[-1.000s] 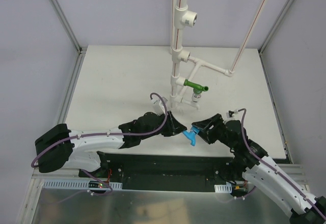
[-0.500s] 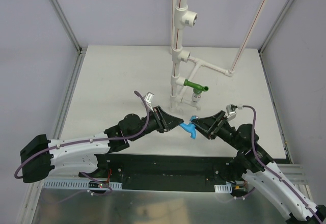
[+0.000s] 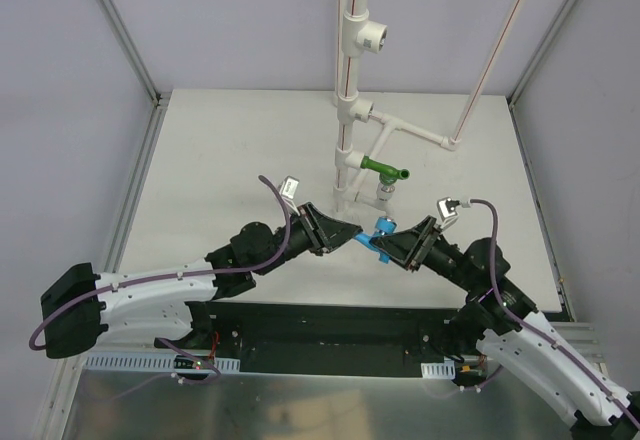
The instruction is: Install the water faucets
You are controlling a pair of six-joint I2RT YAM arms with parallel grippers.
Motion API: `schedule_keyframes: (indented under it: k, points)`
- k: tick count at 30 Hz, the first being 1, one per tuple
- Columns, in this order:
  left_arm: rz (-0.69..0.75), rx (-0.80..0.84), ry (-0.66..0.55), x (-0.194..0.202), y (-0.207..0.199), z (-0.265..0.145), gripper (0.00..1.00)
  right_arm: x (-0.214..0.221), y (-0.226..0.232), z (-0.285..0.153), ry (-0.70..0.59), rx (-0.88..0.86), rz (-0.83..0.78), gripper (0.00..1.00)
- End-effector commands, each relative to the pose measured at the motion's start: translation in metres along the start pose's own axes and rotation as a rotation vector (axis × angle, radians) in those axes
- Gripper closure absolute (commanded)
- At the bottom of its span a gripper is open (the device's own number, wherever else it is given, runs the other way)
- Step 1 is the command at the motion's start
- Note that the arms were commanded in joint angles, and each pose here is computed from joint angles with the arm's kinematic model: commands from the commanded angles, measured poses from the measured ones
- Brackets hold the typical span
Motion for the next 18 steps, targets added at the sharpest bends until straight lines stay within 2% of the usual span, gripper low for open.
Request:
schedule_keyframes:
  k: [1, 18]
  points:
    - [-0.045, 0.154, -0.104, -0.023, -0.045, 0.006, 1.00, -0.004, 0.031, 0.001, -0.008, -0.103, -0.057, 0.44]
    - [-0.094, 0.225, -0.137, -0.029, -0.055, -0.003, 1.00, -0.013, 0.052, 0.014, -0.096, -0.191, -0.081, 0.57]
Point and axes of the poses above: each gripper's point midway between its finger pads, its own z axis out along the fingers, its own y axis along the line the jaws close on, x = y × z, the point moved 4 cm from there along -z, back along the fingers, and after that the axes turned 1 degree about z, right-handed, at the moved point
